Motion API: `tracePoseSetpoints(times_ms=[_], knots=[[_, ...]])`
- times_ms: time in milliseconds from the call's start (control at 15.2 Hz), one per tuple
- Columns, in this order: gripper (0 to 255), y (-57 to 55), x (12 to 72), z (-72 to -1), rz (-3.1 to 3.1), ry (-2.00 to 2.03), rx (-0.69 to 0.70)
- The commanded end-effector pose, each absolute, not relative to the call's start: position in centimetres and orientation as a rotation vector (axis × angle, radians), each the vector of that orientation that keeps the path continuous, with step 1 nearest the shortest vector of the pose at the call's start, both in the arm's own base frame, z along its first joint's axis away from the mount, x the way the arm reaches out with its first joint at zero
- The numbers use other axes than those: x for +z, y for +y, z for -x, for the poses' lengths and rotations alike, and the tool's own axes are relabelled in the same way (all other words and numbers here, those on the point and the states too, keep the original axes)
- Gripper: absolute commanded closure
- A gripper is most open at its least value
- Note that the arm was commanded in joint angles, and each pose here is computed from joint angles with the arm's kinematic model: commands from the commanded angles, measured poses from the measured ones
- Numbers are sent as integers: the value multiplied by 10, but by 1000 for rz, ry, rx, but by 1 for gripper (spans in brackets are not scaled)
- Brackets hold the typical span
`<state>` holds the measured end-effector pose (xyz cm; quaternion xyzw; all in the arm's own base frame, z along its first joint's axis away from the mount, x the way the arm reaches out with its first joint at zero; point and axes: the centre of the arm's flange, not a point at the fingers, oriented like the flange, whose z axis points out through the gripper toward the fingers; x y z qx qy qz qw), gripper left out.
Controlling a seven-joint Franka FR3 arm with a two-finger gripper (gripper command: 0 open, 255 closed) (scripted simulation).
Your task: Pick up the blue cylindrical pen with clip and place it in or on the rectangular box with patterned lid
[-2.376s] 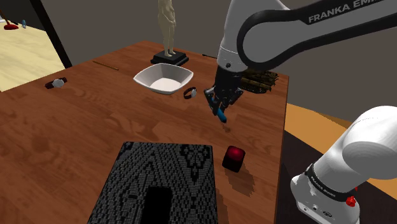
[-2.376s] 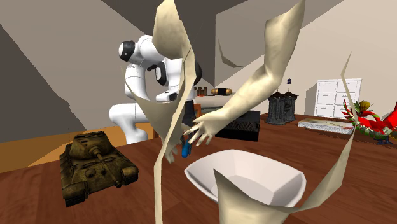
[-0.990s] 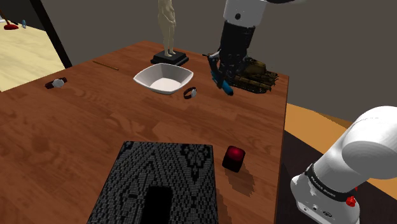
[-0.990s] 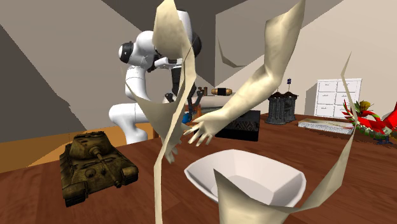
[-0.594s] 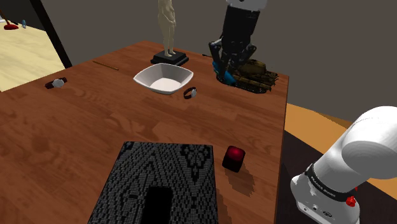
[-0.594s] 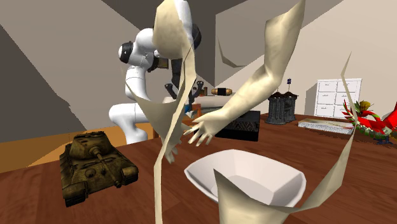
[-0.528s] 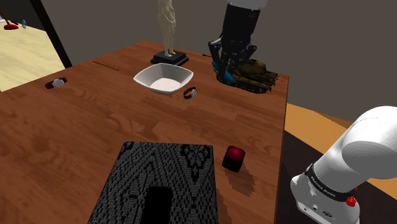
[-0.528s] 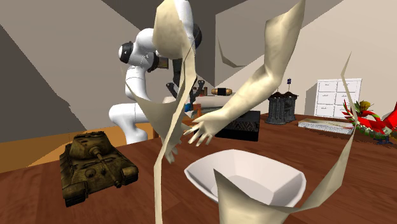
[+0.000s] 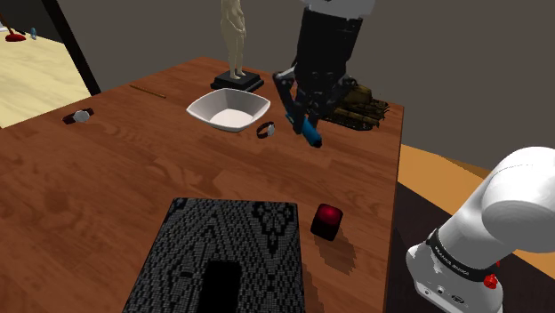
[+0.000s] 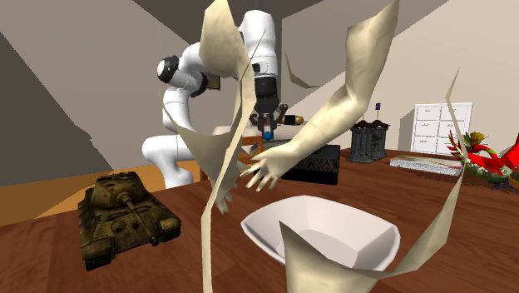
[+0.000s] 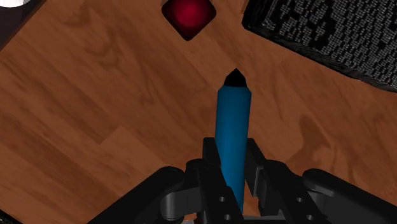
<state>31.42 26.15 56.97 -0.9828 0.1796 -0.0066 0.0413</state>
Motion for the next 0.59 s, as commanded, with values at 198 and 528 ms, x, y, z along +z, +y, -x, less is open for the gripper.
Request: tracePoseSetpoints(times_ms=[198,528], knots=[[255,319,569,-280,3008,552,-20],[255,376,570,-246,3008,552,-20]])
